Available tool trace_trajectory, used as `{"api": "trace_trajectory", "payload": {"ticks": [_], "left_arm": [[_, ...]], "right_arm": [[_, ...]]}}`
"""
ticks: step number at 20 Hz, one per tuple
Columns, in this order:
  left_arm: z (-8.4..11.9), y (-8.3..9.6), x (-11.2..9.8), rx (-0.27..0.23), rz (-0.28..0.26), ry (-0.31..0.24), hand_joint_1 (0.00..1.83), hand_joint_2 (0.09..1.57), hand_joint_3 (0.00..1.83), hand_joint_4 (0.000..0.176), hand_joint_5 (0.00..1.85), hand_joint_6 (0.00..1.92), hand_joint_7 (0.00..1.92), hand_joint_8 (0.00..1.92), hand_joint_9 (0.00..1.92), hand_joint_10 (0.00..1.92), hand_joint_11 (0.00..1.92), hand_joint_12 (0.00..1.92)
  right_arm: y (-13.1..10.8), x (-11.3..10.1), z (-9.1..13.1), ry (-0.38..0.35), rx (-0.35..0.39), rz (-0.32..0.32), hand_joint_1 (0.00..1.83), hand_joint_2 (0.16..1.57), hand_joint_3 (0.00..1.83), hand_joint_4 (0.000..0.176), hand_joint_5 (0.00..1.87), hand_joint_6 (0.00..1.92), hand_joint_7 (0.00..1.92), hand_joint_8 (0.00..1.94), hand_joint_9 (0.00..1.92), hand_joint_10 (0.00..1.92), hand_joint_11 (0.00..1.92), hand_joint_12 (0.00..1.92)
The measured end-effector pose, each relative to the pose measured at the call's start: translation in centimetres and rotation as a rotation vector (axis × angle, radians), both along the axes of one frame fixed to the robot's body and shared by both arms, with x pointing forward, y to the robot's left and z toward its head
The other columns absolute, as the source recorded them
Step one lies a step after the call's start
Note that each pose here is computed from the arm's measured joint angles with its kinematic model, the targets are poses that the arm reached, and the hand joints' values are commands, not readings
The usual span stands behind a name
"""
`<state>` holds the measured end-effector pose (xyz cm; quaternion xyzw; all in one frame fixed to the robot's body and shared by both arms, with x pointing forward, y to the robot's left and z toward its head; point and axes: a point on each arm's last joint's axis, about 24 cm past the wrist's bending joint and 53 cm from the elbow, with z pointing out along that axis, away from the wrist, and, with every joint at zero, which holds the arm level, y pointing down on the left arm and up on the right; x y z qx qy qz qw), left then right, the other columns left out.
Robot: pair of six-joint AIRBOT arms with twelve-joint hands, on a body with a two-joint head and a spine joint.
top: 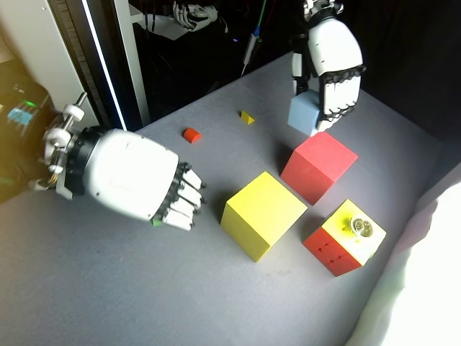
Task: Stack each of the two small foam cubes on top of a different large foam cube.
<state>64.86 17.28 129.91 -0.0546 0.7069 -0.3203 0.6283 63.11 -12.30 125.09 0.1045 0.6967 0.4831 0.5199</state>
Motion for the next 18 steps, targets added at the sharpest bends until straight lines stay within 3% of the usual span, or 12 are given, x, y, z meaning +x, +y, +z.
{"api": "trace_trajectory", "payload": {"ticks": [5,6,7,8,10,11,12,13,14,16,17,18], "left_arm": [[1.4,0.3,0.6,-0.016,-0.003,-0.027,1.24,1.16,0.00,0.000,1.02,0.74,0.79,1.45,0.82,0.64,0.59,0.94],[1.5,0.3,0.9,-0.013,0.000,-0.031,1.32,1.19,0.01,0.000,0.94,0.83,0.74,1.44,0.71,1.32,0.58,0.97],[1.6,0.3,1.1,-0.015,-0.001,-0.035,1.34,1.20,0.00,0.000,0.93,0.86,0.72,1.44,0.67,1.48,0.57,1.00],[1.7,0.3,1.3,-0.018,-0.001,-0.036,1.34,1.20,0.00,0.000,0.93,0.86,0.74,1.42,0.68,1.49,0.57,1.00],[1.9,-0.3,1.8,-0.017,-0.014,-0.039,1.34,1.20,0.00,0.000,0.91,0.87,0.73,1.46,0.68,1.49,0.58,0.99],[1.8,-0.6,2.0,-0.018,-0.022,-0.038,1.26,1.17,0.00,0.000,1.01,0.76,0.78,1.45,0.72,1.01,0.59,0.97],[1.8,-1.0,2.1,-0.017,-0.033,-0.036,1.24,1.16,0.00,0.000,1.04,0.74,0.78,1.43,0.78,0.77,0.60,0.94],[1.7,-1.3,2.4,-0.016,-0.041,-0.035,1.23,1.16,0.00,0.000,1.04,0.76,0.78,1.43,0.81,0.66,0.58,0.95],[1.7,-1.5,2.7,-0.015,-0.047,-0.033,1.33,1.18,0.01,0.000,0.98,0.81,0.77,1.38,0.72,1.30,0.58,0.97],[1.7,-1.6,3.2,-0.011,-0.048,-0.035,1.34,1.20,0.00,0.000,0.94,0.87,0.73,1.41,0.67,1.50,0.57,1.00],[1.7,-1.7,3.4,-0.010,-0.052,-0.034,1.26,1.17,0.00,0.000,1.02,0.77,0.75,1.44,0.70,1.02,0.57,1.00],[1.7,-2.1,3.6,-0.010,-0.059,-0.034,1.25,1.15,0.00,0.000,1.07,0.70,0.78,1.41,0.77,0.79,0.60,0.97]], "right_arm": [[0.2,0.4,2.8,-0.075,0.025,0.014,1.36,1.16,0.00,0.000,0.87,0.94,0.89,1.23,0.81,1.44,0.50,1.62],[0.0,0.6,3.2,-0.082,0.030,0.010,1.36,1.17,0.00,0.000,0.85,0.96,0.88,1.26,0.79,1.46,0.50,1.63],[-0.1,0.8,3.3,-0.084,0.031,0.005,1.36,1.18,0.00,0.000,0.85,0.97,0.86,1.28,0.78,1.48,0.48,1.66],[-0.4,1.2,3.5,-0.088,0.032,0.000,1.36,1.18,0.00,0.000,0.85,0.96,0.86,1.29,0.79,1.48,0.49,1.64],[-0.5,2.0,4.4,-0.103,0.048,-0.009,1.36,1.17,0.00,0.000,0.86,0.93,0.88,1.26,0.81,1.45,0.50,1.63],[-0.4,2.4,5.0,-0.117,0.061,-0.010,1.36,1.17,0.00,0.000,0.86,0.93,0.88,1.27,0.80,1.46,0.49,1.64],[-0.1,2.8,5.3,-0.124,0.068,-0.009,1.36,1.18,0.00,0.000,0.85,0.95,0.87,1.28,0.78,1.49,0.48,1.66],[0.1,3.1,5.5,-0.126,0.072,-0.007,1.36,1.18,0.00,0.000,0.83,0.98,0.86,1.30,0.77,1.49,0.48,1.67],[0.5,3.7,5.7,-0.127,0.075,-0.003,1.36,1.18,0.00,0.000,0.85,0.96,0.87,1.28,0.78,1.48,0.48,1.68],[1.1,5.1,6.1,-0.126,0.081,-0.002,1.36,1.18,0.00,0.000,0.83,0.98,0.87,1.29,0.77,1.48,0.49,1.66],[1.3,5.8,6.3,-0.111,0.098,0.000,1.35,1.19,0.00,0.000,0.83,1.00,0.85,1.32,0.76,1.50,0.47,1.67],[1.5,6.7,6.5,-0.081,0.134,0.001,1.35,1.19,0.00,0.000,0.84,0.98,0.86,1.32,0.74,1.52,0.41,1.72]]}}
